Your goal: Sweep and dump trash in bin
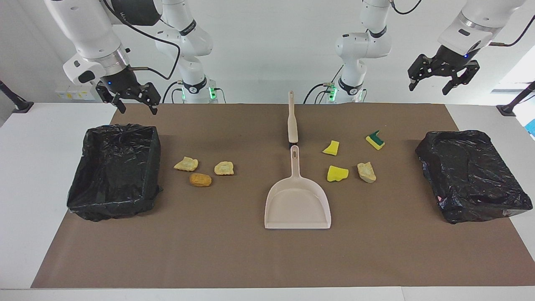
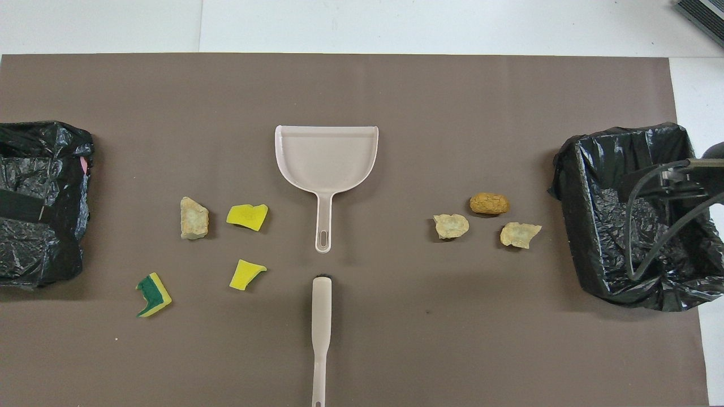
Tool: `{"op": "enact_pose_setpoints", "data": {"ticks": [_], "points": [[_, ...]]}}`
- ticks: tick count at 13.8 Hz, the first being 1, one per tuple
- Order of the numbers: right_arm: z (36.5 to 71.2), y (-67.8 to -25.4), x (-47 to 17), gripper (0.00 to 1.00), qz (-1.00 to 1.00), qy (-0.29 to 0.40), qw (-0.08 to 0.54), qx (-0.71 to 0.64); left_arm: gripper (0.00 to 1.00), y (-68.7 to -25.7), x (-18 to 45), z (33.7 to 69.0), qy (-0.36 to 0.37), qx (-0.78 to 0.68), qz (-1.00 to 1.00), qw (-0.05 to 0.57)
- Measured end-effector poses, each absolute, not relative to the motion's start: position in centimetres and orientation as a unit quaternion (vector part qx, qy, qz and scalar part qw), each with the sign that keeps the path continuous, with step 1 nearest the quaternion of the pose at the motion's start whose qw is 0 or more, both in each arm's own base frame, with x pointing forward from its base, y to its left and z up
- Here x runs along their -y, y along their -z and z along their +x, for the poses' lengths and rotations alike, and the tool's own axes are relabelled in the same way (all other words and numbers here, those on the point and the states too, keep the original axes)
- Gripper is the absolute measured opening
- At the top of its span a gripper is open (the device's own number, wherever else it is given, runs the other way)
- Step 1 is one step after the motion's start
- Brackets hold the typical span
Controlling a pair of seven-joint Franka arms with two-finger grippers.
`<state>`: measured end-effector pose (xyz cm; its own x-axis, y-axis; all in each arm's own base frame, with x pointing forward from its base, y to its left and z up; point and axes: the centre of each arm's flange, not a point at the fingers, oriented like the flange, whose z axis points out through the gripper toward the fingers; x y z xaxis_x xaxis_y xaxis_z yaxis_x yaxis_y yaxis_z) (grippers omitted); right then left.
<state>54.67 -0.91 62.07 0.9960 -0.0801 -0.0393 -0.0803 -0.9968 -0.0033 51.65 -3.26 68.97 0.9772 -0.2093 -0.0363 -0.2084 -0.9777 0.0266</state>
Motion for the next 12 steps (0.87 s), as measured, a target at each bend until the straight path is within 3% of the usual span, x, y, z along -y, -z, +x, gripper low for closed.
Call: {"op": "enact_pose_setpoints", "data": {"ticks": [12], "points": [[54.6,-62.0,-0.1,1.0,-0.999,-0.021,0.002,-0.031,1.0,-68.8,3.1,51.2,0.034,0.103,0.994,0.012]]}}
